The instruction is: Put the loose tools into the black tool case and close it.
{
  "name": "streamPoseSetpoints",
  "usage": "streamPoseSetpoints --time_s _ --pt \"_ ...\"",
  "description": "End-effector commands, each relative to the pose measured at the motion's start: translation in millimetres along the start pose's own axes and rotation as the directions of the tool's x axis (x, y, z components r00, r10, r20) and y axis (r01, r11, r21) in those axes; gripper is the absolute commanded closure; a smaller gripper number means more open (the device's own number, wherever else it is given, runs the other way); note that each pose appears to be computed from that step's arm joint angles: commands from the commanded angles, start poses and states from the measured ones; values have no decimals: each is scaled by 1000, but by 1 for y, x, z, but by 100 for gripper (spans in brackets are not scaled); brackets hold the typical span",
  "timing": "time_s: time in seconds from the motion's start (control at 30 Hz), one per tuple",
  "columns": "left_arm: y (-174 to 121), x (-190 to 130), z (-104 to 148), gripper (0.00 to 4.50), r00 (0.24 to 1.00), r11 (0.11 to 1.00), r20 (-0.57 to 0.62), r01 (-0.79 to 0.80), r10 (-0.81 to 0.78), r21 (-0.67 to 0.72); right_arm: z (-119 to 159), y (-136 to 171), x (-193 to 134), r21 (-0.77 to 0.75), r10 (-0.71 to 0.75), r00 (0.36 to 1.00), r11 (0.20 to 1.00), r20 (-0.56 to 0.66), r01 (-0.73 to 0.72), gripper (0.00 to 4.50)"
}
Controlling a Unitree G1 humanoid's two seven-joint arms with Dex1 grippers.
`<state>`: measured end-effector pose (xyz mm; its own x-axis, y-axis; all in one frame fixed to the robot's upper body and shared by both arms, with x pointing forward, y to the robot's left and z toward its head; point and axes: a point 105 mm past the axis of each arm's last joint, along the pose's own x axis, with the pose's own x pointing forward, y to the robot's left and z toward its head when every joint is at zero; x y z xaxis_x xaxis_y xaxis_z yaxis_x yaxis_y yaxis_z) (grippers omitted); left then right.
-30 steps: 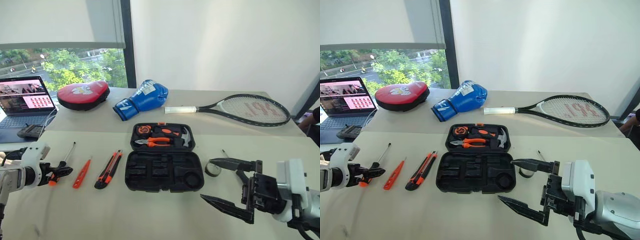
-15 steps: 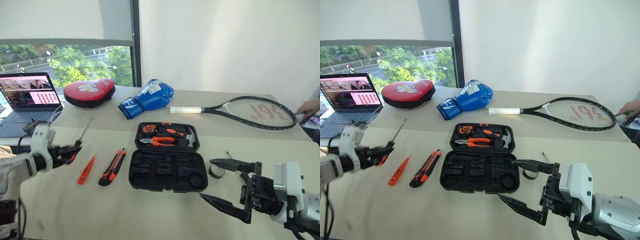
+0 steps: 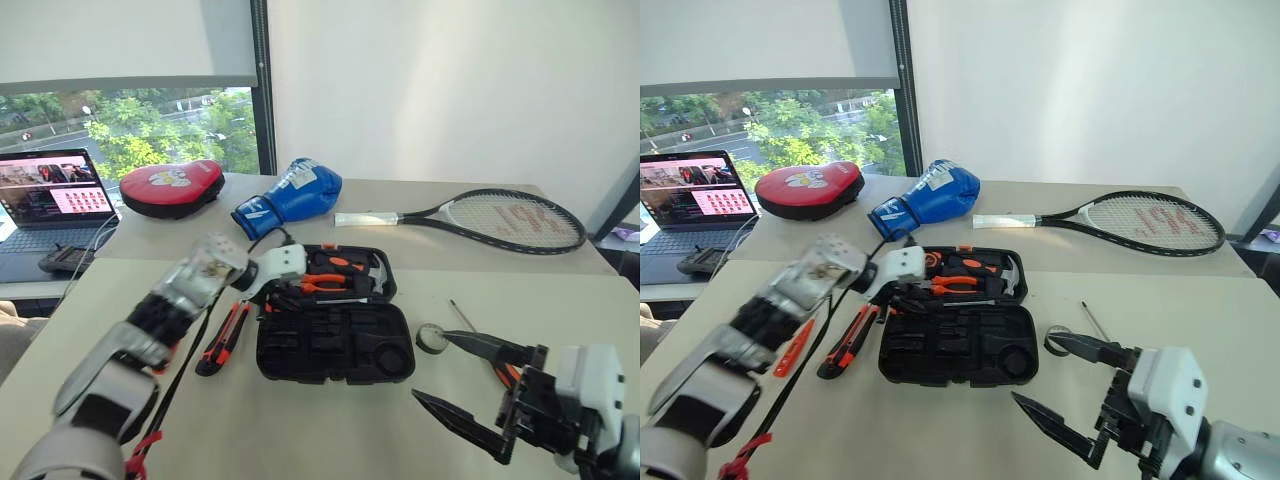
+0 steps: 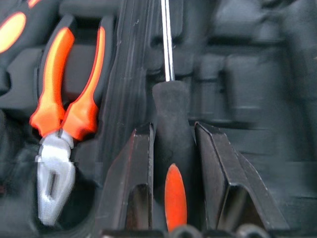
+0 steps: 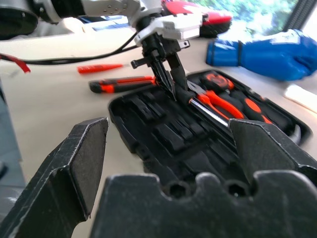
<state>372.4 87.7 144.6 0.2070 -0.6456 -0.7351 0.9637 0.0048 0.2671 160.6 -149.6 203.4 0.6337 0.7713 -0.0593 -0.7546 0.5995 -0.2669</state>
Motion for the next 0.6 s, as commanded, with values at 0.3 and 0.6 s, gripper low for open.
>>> streamPoseSetpoints --time_s 0.3,0.6 --pt "3 3 -20 369 996 999 -84 43 -42 9 9 9 -10 -17 -57 998 998 38 58 0" --pt "13 -10 5 170 991 999 126 -46 49 -28 13 8 -8 -35 -32 999 999 27 33 0"
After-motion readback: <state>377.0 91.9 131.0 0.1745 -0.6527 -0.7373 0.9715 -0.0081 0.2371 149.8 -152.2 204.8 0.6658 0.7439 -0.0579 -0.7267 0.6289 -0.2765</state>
